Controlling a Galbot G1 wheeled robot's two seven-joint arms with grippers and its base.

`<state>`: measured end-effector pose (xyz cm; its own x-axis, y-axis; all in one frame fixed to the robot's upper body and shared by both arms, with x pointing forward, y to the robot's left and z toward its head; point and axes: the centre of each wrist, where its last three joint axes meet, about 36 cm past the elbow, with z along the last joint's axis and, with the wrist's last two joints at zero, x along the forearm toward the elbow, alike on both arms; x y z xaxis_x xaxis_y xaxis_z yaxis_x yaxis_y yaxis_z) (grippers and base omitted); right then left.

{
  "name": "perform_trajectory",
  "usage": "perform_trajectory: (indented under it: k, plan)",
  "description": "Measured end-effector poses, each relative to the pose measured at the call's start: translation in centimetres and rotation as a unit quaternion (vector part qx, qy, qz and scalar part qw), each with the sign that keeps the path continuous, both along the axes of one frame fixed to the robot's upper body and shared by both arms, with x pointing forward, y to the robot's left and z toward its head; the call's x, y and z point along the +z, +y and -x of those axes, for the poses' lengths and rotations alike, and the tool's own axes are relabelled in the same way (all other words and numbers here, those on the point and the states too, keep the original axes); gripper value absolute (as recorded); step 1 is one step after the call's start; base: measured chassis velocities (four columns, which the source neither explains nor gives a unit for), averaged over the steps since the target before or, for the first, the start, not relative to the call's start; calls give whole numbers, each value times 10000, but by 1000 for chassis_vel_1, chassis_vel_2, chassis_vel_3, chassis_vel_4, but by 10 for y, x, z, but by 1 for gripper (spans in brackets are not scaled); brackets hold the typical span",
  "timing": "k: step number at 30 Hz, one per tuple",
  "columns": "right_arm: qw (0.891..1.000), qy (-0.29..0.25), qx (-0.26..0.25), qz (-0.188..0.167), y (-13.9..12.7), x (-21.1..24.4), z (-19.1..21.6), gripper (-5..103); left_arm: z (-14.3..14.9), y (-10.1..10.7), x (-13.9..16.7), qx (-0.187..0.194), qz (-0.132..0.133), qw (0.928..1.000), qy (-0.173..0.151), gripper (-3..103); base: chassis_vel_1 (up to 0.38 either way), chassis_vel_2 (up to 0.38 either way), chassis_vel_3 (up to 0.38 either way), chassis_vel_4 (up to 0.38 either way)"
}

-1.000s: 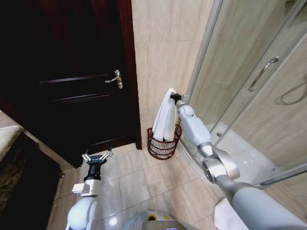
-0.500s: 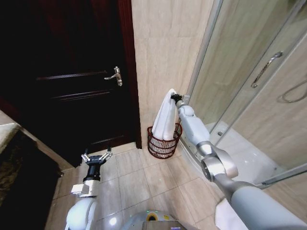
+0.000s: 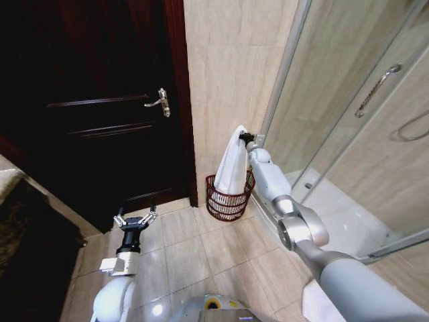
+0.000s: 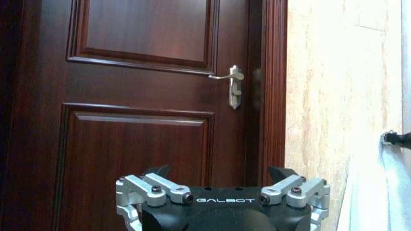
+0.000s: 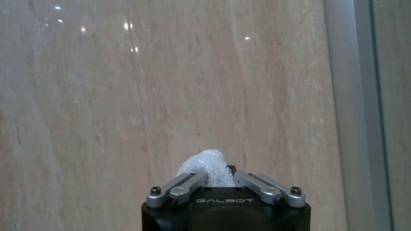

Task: Discard the used towel into the hamper.

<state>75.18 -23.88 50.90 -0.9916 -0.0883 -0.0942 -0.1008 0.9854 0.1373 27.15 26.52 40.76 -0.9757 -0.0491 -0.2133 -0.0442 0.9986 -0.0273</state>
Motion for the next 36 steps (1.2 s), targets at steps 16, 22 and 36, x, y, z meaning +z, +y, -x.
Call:
perform_trajectory:
  k: [16,22,36]
  plan:
    - [9999,58,45,-88,6,-11,-2,3,3,1,-1,23,-6,10000,-9,100,0,0,0,0]
    - [9999,109,63,-99,9,-19,-1,3,2,-1,0,23,6,10000,-34,100,0,0,0,0]
    - [9998,154,62,-73,3,-24,-1,3,5,-2,0,33,5,10000,-30,100,0,0,0,0]
